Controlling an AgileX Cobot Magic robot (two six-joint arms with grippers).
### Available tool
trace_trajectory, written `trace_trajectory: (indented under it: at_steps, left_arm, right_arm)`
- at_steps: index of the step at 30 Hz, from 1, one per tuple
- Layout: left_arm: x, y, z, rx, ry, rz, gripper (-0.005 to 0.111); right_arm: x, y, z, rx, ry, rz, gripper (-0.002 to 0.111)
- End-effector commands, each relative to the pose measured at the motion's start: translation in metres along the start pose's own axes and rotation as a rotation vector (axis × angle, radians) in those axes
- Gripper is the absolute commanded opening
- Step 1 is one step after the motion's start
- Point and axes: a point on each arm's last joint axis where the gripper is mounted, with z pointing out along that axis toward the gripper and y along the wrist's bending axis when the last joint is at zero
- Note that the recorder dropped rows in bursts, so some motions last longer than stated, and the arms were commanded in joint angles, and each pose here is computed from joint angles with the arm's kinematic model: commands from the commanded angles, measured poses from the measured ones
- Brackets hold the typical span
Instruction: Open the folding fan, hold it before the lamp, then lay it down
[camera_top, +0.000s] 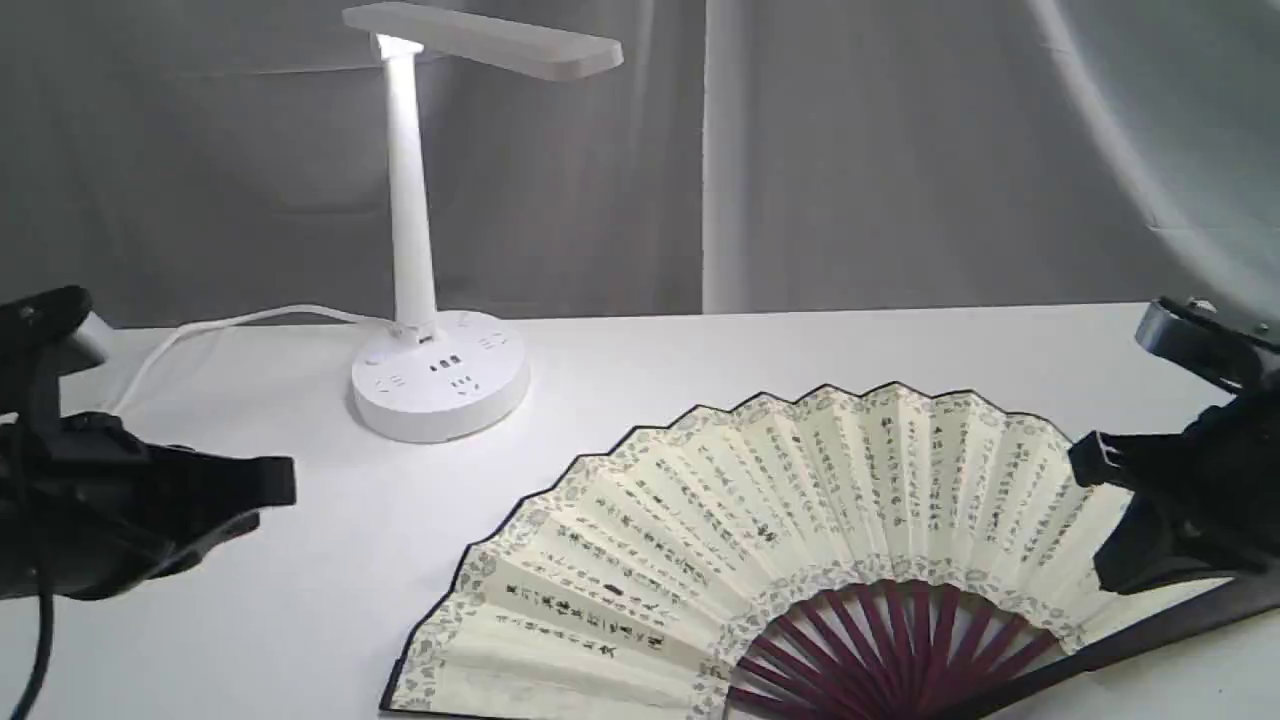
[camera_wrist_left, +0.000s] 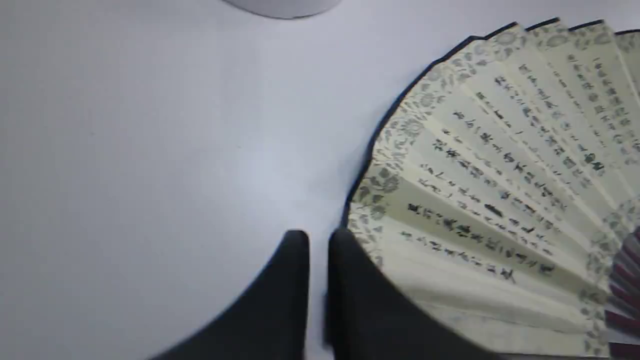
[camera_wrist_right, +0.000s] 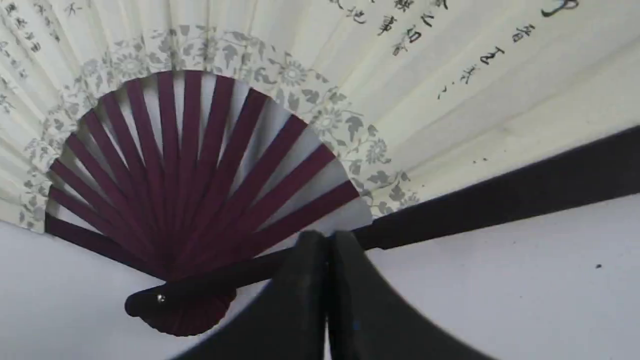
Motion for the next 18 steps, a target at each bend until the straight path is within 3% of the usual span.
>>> trace_trajectory:
  at_steps: [1, 6, 13, 18]
  left_arm:
    - [-0.011, 0.016, -0.007, -0.026, 0.043, 0.034, 0.007]
    - [-0.02, 0.039, -0.018, -0.11, 0.127, 0.055, 0.007]
    - [-0.023, 0.063, -0.031, -0.351, 0.242, 0.036, 0.006]
    - [-0.022, 0.063, -0.033, -0.371, 0.276, 0.011, 0.0]
  right_arm:
    - [0.001, 0.007, -0.005, 0.047, -0.021, -0.035, 0.0]
    - [0.005, 0.005, -0.003, 0.167, 0.029, -0.033, 0.0]
    - [0.009, 0.012, 0.001, 0.263, 0.076, -0.062, 0.0]
    - [0.009, 0.026, 0.006, 0.241, 0.082, -0.084, 0.0]
